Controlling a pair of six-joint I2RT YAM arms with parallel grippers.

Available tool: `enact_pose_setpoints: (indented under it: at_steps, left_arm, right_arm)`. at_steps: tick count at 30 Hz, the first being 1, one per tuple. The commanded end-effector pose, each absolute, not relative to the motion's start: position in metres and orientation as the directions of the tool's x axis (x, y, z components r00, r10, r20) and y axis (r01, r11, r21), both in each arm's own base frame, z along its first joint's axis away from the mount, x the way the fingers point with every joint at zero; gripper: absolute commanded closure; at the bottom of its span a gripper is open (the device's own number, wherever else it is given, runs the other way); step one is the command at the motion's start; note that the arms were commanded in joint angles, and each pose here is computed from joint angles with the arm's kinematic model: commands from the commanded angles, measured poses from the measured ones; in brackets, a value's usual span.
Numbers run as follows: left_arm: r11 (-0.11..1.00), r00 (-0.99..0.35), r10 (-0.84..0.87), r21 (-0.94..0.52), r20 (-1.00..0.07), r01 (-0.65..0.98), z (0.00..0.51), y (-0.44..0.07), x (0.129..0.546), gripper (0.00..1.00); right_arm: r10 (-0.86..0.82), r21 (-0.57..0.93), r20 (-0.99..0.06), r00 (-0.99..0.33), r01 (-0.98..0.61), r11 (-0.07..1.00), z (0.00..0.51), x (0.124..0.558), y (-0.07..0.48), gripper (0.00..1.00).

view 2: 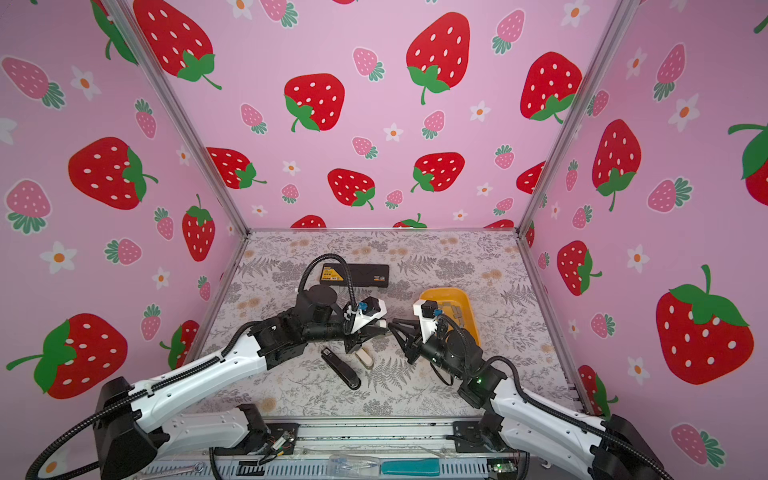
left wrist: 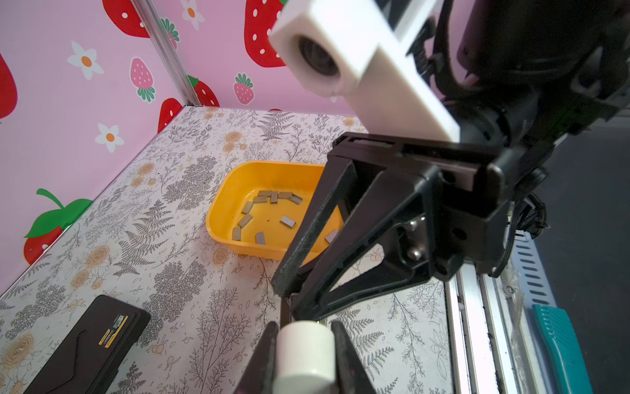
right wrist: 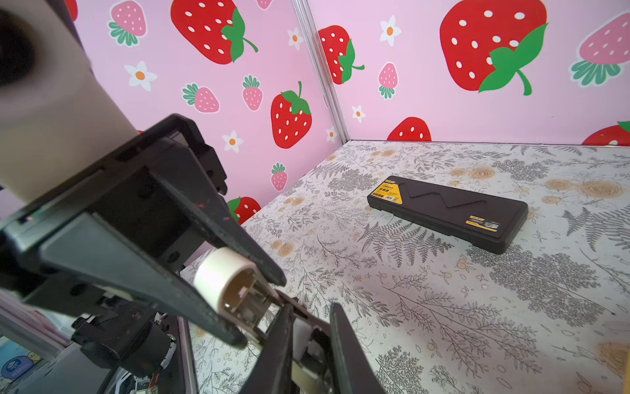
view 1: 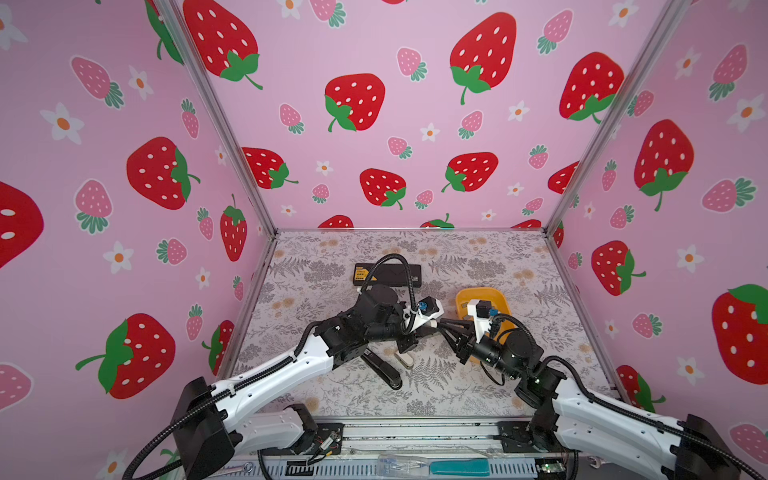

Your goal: Load the staples into the stapler

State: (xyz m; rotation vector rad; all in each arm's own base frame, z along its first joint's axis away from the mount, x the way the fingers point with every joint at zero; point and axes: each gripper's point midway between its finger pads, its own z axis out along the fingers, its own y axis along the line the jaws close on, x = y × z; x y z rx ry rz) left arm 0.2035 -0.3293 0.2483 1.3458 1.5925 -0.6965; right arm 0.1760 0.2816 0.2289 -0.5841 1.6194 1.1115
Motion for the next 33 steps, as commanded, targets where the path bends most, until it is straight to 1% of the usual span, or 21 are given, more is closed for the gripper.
enact_pose_setpoints:
  at_steps: [1,4,7,12,14,17,19,22,24,25,26,27,28,29,31,33]
  left_arm:
    - [0.261,0.101,0.325,0.191,-0.940,0.946,0.304,-0.333,0.204,1.00]
    - [0.283,0.109,0.306,0.200,-0.946,0.938,0.309,-0.329,0.205,1.00]
    - [0.281,0.116,0.295,0.202,-0.949,0.938,0.312,-0.327,0.202,1.00]
    - [0.275,0.120,0.289,0.202,-0.950,0.940,0.314,-0.326,0.200,1.00]
    - [0.274,0.123,0.294,0.207,-0.948,0.939,0.312,-0.326,0.200,1.00]
    - [0.278,0.119,0.315,0.212,-0.941,0.937,0.306,-0.323,0.201,1.00]
    - [0.280,0.113,0.327,0.210,-0.938,0.937,0.302,-0.322,0.201,1.00]
    - [0.251,0.111,0.341,0.205,-0.933,0.946,0.297,-0.320,0.195,1.00]
    - [0.227,0.118,0.350,0.206,-0.930,0.952,0.294,-0.319,0.190,1.00]
    - [0.213,0.122,0.353,0.207,-0.928,0.955,0.292,-0.319,0.187,1.00]
    - [0.197,0.129,0.354,0.209,-0.926,0.958,0.291,-0.318,0.183,1.00]
    - [0.178,0.133,0.357,0.207,-0.925,0.962,0.289,-0.319,0.180,1.00]
    - [0.153,0.141,0.358,0.207,-0.923,0.966,0.287,-0.319,0.176,1.00]
    - [0.129,0.147,0.359,0.205,-0.922,0.970,0.285,-0.320,0.172,1.00]
    - [0.088,0.158,0.358,0.202,-0.920,0.975,0.283,-0.322,0.166,1.00]
    - [0.036,0.177,0.356,0.203,-0.918,0.979,0.280,-0.324,0.159,1.00]
  right_arm:
    - [0.126,0.354,-0.934,-0.335,-0.811,0.466,0.217,0.177,0.284,0.78]
    - [0.122,0.351,-0.935,-0.334,-0.813,0.465,0.215,0.178,0.286,0.78]
    - [0.109,0.356,-0.932,-0.345,-0.822,0.445,0.211,0.176,0.290,0.78]
    - [0.101,0.350,-0.936,-0.337,-0.861,0.370,0.215,0.165,0.298,0.76]
    - [0.107,0.348,-0.937,-0.332,-0.866,0.358,0.216,0.162,0.298,0.75]
    - [0.128,0.338,-0.941,-0.313,-0.860,0.383,0.217,0.164,0.291,0.72]
    - [0.148,0.313,-0.950,-0.276,-0.859,0.406,0.221,0.165,0.283,0.71]
    - [0.154,0.257,-0.966,-0.208,-0.836,0.485,0.218,0.172,0.267,0.70]
    - [0.149,0.202,-0.978,-0.145,-0.836,0.510,0.216,0.171,0.258,0.59]
    - [0.143,0.164,-0.984,-0.106,-0.850,0.501,0.217,0.166,0.255,0.52]
    - [0.138,0.130,-0.988,-0.071,-0.868,0.479,0.218,0.159,0.254,0.49]
    - [0.135,0.103,-0.990,-0.047,-0.888,0.448,0.219,0.151,0.254,0.41]
    - [0.132,0.066,-0.991,-0.014,-0.914,0.400,0.221,0.140,0.255,0.36]
    - [0.133,0.038,-0.991,0.009,-0.937,0.348,0.223,0.129,0.256,0.32]
    - [0.143,0.006,-0.989,0.034,-0.963,0.270,0.226,0.113,0.258,0.27]
    - [0.149,-0.007,-0.988,0.042,-0.974,0.226,0.229,0.104,0.258,0.25]
